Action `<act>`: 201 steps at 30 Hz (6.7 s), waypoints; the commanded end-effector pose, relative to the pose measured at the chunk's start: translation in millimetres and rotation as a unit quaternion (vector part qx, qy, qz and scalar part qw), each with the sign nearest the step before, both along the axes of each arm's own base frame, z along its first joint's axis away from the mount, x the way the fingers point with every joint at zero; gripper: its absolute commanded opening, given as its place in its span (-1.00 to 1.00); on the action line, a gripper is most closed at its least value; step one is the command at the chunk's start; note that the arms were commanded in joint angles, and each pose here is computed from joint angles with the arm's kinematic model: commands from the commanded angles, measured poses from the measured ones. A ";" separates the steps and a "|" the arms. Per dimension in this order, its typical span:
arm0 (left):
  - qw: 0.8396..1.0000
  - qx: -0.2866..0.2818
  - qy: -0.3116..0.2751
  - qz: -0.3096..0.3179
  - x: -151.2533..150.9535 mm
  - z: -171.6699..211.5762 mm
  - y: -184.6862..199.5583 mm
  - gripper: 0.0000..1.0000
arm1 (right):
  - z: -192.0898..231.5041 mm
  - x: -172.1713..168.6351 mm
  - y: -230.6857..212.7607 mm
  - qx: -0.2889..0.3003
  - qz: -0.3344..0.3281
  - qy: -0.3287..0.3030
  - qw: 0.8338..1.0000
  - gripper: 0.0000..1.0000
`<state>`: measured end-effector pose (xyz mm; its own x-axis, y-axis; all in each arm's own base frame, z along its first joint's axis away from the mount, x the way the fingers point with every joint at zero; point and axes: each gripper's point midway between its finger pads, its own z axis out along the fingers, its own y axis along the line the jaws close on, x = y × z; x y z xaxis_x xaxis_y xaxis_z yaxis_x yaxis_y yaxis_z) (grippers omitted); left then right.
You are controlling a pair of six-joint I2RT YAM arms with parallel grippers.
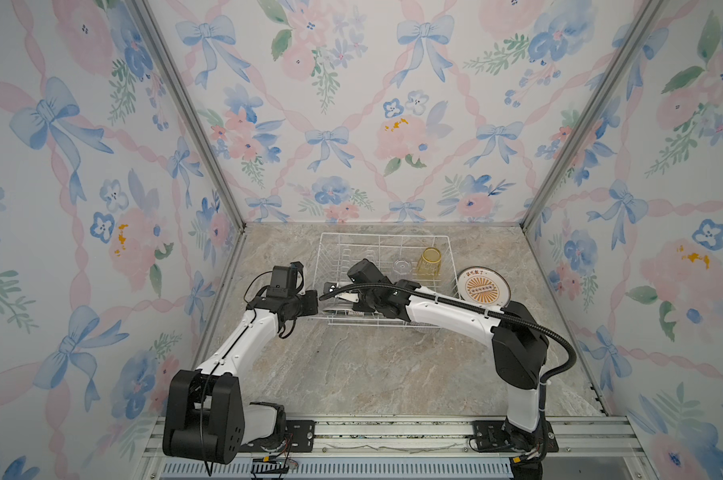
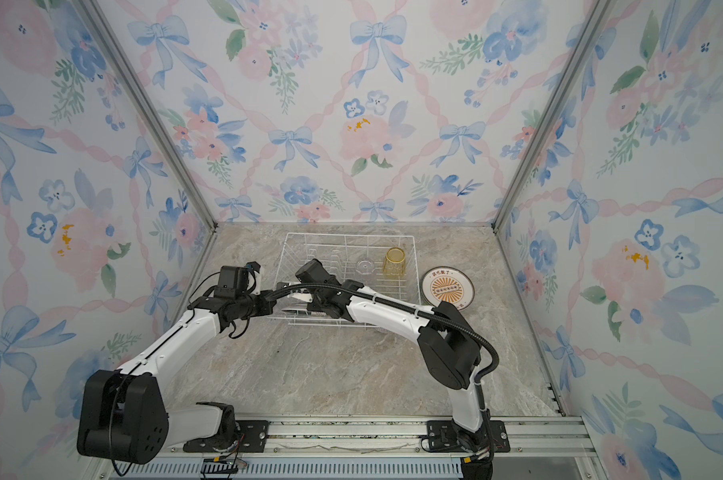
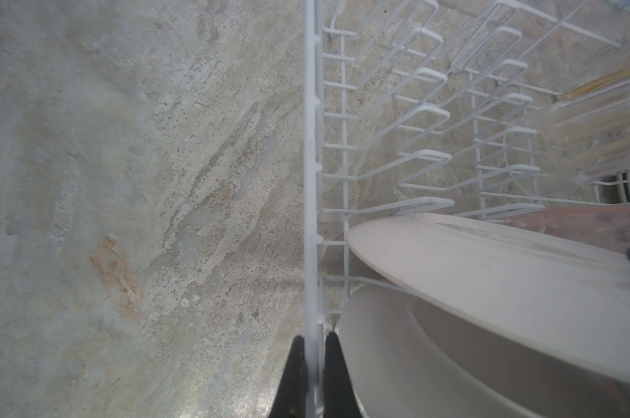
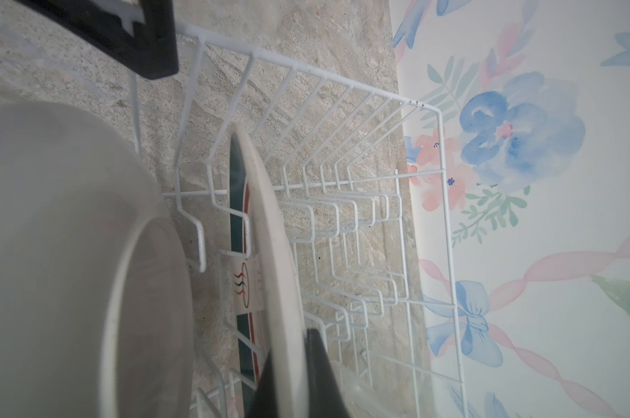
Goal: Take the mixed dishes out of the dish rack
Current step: 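Lower the right gripper onto the green-rimmed plate's rim in the rack and close it, then lift the green-rimmed plate out of the rack and carry it beyond the rack, then lower the green-rimmed plate onto the plate stack and open the right gripper, then swing the right gripper across the rack to the green-rimmed plate near the left gripper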
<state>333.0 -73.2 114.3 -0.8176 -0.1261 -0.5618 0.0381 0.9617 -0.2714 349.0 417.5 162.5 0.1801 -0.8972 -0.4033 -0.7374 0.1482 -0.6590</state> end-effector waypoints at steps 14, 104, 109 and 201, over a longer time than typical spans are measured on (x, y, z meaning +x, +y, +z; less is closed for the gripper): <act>0.999 -0.013 0.017 -0.044 -10.4 -4.9 -17.2 -0.90 | 103.8 1.0 -11.8 0.118 -0.034 -0.114 0.986 -1.00; 0.998 -0.016 0.003 -0.059 -2.1 7.2 -26.0 -0.86 | -79.7 29.6 -463.6 0.595 -0.639 0.315 0.370 -0.28; 0.998 -0.014 0.007 -0.060 -3.1 4.3 -25.6 -0.86 | -74.8 22.0 -464.9 0.576 -0.651 0.309 0.386 -0.05; 0.997 -0.024 -0.027 -0.070 -9.7 28.2 -36.3 -0.85 | 51.1 -84.9 -43.0 -0.003 0.002 0.107 0.994 0.27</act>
<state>321.4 -98.0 121.5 -0.8387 -0.0623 -0.5411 0.1137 0.9515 -0.2857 257.7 377.4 215.5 0.0728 -0.8650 -0.4965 -0.8823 0.1763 -0.4365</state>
